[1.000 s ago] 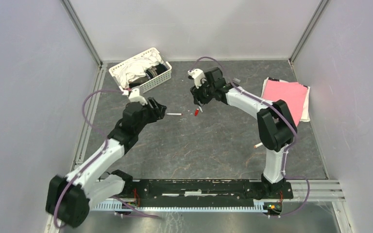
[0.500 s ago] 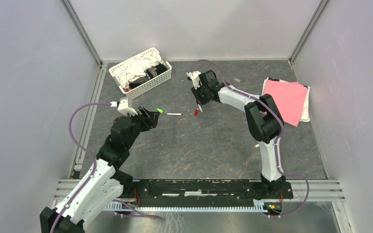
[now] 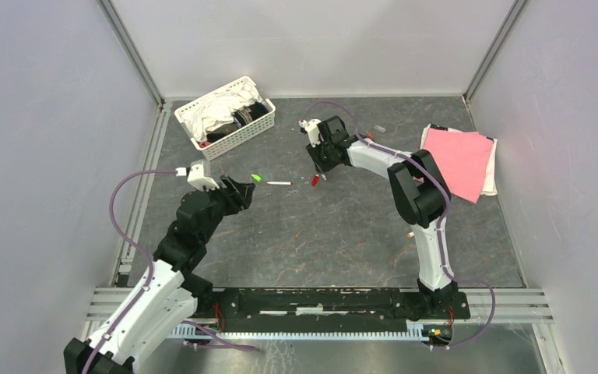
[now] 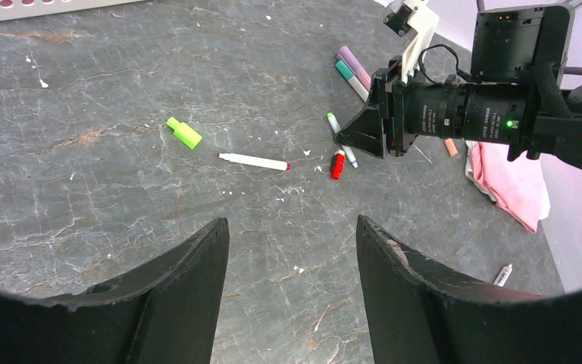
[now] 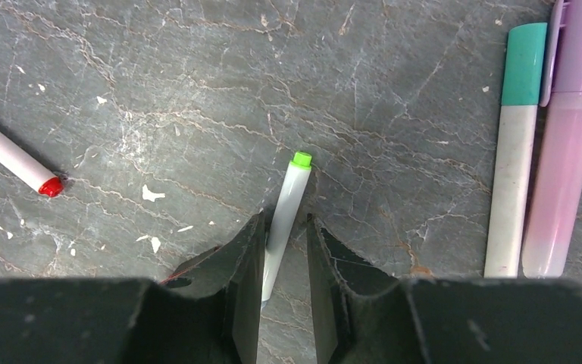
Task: Insert the pens into the pen caps
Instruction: Pick up the pen from the center of the board.
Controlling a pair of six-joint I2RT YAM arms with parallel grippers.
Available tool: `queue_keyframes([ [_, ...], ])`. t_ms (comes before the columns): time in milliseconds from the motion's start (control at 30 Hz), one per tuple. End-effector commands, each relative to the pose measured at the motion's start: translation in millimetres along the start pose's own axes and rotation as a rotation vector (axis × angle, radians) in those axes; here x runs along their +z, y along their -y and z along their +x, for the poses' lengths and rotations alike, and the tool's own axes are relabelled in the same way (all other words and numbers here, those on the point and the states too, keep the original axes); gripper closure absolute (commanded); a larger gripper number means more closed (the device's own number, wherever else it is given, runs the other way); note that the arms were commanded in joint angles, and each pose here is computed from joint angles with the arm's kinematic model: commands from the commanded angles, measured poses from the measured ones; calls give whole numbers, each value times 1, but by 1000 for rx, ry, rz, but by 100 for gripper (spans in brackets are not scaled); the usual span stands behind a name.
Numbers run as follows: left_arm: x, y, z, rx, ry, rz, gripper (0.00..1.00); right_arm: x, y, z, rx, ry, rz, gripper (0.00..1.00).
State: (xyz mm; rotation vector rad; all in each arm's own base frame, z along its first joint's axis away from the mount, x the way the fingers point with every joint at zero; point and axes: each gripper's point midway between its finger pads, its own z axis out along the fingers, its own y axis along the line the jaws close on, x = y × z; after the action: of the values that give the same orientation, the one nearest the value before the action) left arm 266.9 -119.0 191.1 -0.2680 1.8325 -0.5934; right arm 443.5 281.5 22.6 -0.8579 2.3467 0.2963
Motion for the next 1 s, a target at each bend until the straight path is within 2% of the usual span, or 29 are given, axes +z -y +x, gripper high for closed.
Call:
queue_keyframes([
  [0, -2, 7, -4, -39, 18, 30, 32, 5, 2, -1, 4, 0, 5, 69],
  [267, -2, 24, 0, -49, 4, 130, 33, 2, 21, 23, -8, -43, 49, 81],
  [567, -2, 63, 20, -70, -61, 382, 33, -33, 37, 26, -10, 29, 51, 93],
  [800, -3, 79, 24, -108, -83, 481, 32, -77, 29, 23, 3, 172, -51, 97],
  [967, -4, 90, 30, -241, -92, 561, 29, -109, 10, 35, -15, 290, -158, 100],
])
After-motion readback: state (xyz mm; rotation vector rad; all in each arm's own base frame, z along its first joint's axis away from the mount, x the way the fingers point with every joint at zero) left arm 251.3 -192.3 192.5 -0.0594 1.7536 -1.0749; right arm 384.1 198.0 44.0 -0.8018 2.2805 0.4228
